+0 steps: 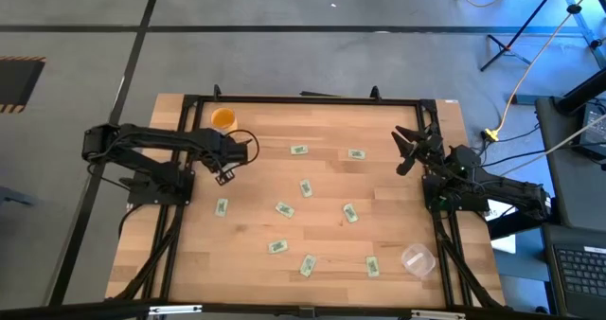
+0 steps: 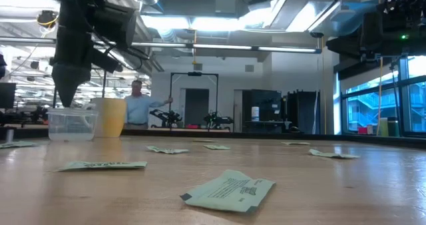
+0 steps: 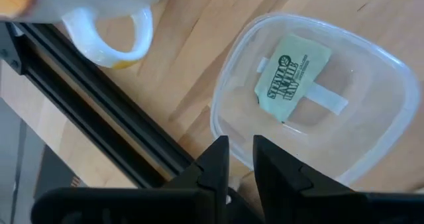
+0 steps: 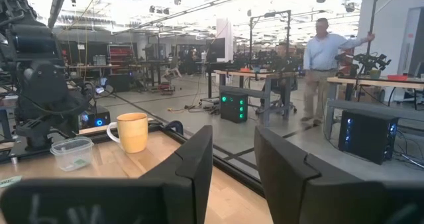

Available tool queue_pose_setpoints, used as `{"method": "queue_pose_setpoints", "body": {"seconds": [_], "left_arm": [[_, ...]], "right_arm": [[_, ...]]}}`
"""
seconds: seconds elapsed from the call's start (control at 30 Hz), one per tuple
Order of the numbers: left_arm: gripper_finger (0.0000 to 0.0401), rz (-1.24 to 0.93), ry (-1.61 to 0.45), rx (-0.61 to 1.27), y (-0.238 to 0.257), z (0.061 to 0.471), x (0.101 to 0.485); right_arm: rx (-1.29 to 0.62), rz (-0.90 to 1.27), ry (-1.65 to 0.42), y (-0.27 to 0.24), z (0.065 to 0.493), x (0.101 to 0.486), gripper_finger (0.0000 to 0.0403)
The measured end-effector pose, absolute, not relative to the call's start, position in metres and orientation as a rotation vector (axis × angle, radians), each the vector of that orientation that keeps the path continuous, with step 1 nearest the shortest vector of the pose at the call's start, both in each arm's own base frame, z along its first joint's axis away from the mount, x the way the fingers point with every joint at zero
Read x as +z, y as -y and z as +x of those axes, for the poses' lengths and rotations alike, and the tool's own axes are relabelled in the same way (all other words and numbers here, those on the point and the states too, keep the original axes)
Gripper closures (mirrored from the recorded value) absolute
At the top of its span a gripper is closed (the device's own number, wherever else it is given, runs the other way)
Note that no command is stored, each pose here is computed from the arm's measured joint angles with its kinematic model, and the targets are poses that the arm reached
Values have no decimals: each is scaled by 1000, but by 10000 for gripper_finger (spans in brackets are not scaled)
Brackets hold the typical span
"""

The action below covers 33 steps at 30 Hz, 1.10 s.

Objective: Pick and place items into bin
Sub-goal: Put the green stevia packet into the top transparent bin

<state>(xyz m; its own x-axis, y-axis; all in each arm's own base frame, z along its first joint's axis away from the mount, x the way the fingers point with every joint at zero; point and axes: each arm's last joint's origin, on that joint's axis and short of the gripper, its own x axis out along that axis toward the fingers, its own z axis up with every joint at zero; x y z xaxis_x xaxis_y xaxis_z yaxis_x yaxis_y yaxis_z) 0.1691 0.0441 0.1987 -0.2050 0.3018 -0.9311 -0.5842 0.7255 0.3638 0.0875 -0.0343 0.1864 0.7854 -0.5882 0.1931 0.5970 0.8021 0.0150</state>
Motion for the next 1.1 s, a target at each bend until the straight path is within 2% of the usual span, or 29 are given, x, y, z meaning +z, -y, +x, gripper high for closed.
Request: {"method": "queue_pose_setpoints", "body": {"seconds": [0.13, 0.5, 0.77, 1.1], "left_arm": [[328, -235, -1600, 778, -41, 172, 212], [299, -412, -1609, 475, -9, 186, 226], [281, -488, -1550, 512, 17, 190, 226], [280, -553, -1523, 598, 37, 186, 217]], "right_arm": [[-639, -48, 193, 34, 88, 186, 287], [-642, -73, 184, 34, 88, 186, 287], [-642, -72, 182, 34, 88, 186, 287], [-642, -72, 182, 34, 88, 186, 287]]}}
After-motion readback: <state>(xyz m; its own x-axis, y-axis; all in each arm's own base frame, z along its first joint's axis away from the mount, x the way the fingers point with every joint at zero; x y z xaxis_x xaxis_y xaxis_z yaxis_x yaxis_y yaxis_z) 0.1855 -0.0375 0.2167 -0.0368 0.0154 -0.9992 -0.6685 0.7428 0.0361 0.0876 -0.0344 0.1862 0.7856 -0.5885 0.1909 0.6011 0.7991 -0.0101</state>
